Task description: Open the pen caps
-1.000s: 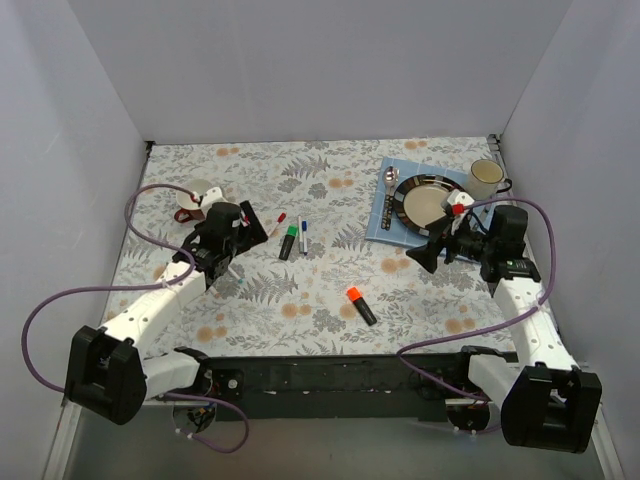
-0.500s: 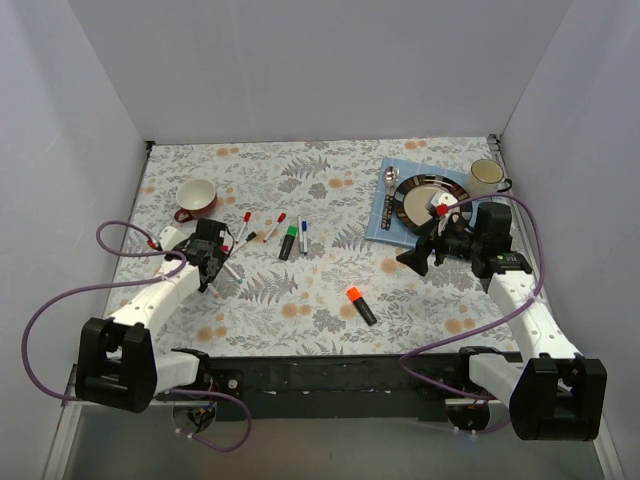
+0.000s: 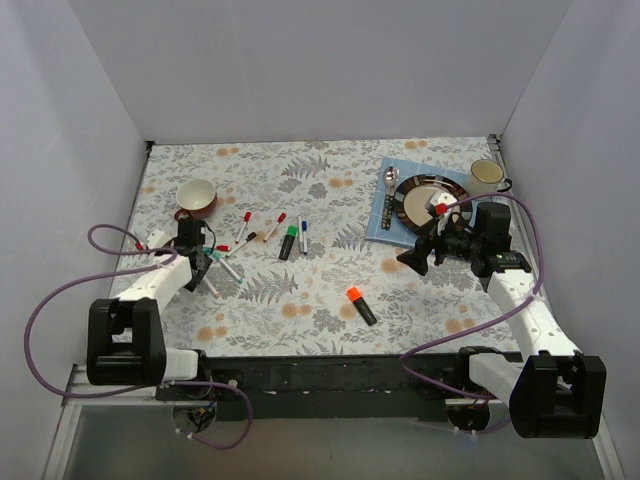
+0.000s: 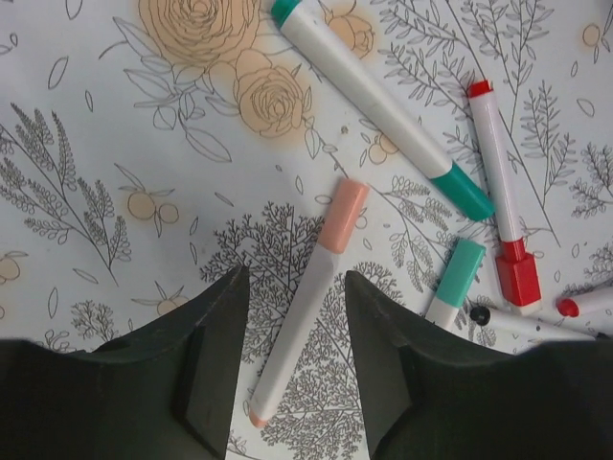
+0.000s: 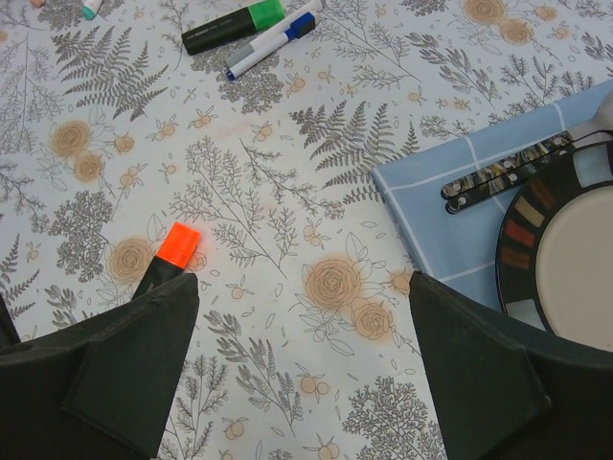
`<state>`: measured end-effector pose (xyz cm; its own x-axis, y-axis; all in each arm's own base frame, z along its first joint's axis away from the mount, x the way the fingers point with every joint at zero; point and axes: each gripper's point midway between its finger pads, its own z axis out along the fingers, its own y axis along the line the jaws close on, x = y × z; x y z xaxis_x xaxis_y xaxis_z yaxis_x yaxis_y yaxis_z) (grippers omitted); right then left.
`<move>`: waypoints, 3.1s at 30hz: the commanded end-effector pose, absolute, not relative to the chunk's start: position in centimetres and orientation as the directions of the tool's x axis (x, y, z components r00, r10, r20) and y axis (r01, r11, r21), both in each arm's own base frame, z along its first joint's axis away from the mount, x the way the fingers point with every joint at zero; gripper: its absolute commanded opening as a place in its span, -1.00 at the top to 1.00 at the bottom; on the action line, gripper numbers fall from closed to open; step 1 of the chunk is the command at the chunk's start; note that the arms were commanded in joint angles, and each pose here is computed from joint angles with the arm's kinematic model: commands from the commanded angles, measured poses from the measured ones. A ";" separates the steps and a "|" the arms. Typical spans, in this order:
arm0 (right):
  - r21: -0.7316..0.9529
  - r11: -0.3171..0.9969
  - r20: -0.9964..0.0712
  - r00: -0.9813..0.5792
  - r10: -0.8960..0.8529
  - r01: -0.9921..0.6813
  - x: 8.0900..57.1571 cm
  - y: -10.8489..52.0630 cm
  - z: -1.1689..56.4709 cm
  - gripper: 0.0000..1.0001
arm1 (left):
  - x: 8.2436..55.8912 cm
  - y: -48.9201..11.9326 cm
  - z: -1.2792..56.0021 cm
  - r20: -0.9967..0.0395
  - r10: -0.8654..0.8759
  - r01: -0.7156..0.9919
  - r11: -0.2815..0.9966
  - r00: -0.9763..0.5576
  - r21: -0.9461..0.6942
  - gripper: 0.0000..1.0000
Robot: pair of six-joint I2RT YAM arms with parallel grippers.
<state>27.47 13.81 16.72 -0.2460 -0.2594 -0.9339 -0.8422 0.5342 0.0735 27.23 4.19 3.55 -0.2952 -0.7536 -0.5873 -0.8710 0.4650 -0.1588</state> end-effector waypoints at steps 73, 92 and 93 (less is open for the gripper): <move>0.588 0.330 -0.754 -0.648 -0.108 -0.739 22.9 26.7 14.5 -0.97 | 28.8 -33.0 15.6 -0.510 -0.637 -0.045 0.649 -0.579 -0.760 1.00; 0.666 0.378 -0.664 -0.742 -0.092 -0.643 22.6 27.4 11.6 -0.27 | 29.2 -33.7 16.3 -0.521 -0.735 -0.127 0.622 -0.435 -0.772 1.00; 0.667 0.374 -0.665 -0.741 -0.091 -0.644 22.6 27.4 11.6 -0.19 | 29.3 -33.6 16.5 -0.518 -0.740 -0.132 0.618 -0.429 -0.775 1.00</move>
